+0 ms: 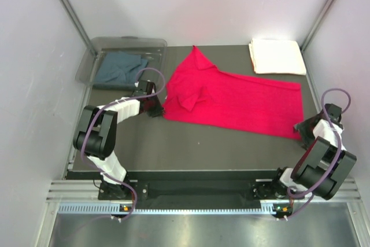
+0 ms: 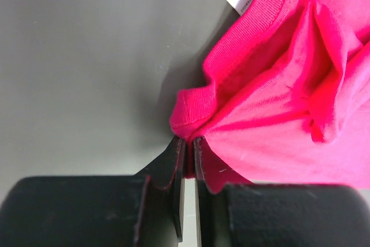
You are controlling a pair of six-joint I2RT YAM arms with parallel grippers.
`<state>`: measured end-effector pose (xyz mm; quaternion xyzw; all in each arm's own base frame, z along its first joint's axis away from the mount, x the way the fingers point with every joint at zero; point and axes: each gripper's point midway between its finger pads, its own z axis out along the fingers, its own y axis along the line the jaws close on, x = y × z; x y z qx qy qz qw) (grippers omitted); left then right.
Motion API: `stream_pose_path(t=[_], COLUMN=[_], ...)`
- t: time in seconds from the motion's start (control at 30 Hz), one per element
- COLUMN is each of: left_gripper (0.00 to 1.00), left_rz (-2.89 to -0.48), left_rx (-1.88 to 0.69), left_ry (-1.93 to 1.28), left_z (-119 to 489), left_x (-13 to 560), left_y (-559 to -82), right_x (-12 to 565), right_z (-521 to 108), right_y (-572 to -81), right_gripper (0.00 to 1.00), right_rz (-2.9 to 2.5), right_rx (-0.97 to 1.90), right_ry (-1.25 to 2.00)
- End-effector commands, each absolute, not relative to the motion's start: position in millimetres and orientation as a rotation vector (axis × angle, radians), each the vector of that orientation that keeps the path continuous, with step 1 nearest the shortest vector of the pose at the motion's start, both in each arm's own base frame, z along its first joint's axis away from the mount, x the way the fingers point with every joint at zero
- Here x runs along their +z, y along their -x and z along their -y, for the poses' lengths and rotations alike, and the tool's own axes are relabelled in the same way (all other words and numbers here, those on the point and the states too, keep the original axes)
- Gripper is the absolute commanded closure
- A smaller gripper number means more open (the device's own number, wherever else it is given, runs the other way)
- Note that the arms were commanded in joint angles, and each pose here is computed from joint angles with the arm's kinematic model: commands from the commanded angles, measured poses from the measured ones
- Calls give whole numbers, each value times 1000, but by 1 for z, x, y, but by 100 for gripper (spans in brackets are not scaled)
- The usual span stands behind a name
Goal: Fold and stack the t-shirts
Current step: Fold the tshirt
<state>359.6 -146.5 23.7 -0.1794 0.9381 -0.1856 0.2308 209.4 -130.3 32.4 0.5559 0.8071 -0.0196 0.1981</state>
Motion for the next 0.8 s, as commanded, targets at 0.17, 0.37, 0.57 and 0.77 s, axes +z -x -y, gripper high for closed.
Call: stream_pose_path(t=[0.17,0.37,0.57,0.77], left_gripper=[100,100,100,100], left_rz=[-2709,-2722,-2735,-2737], left_rx=[-420,-396,-383,-320], left_ry=[484,461,470,618], left_z=[133,129,127,112], left_x=[-1,0,1,14], left_y=[-325,-317,-312,-279], right_x=[13,3,2,27], right_z=[149,149,154,177], right_y=[-230,-227,-197,-153], right_gripper=[54,72,100,100], right_rz=[-2169,-2183,-2239,-2227], right_rx=[-51,-58,-226,-541], right_ry=[-1561,-1586,-1690,-1713])
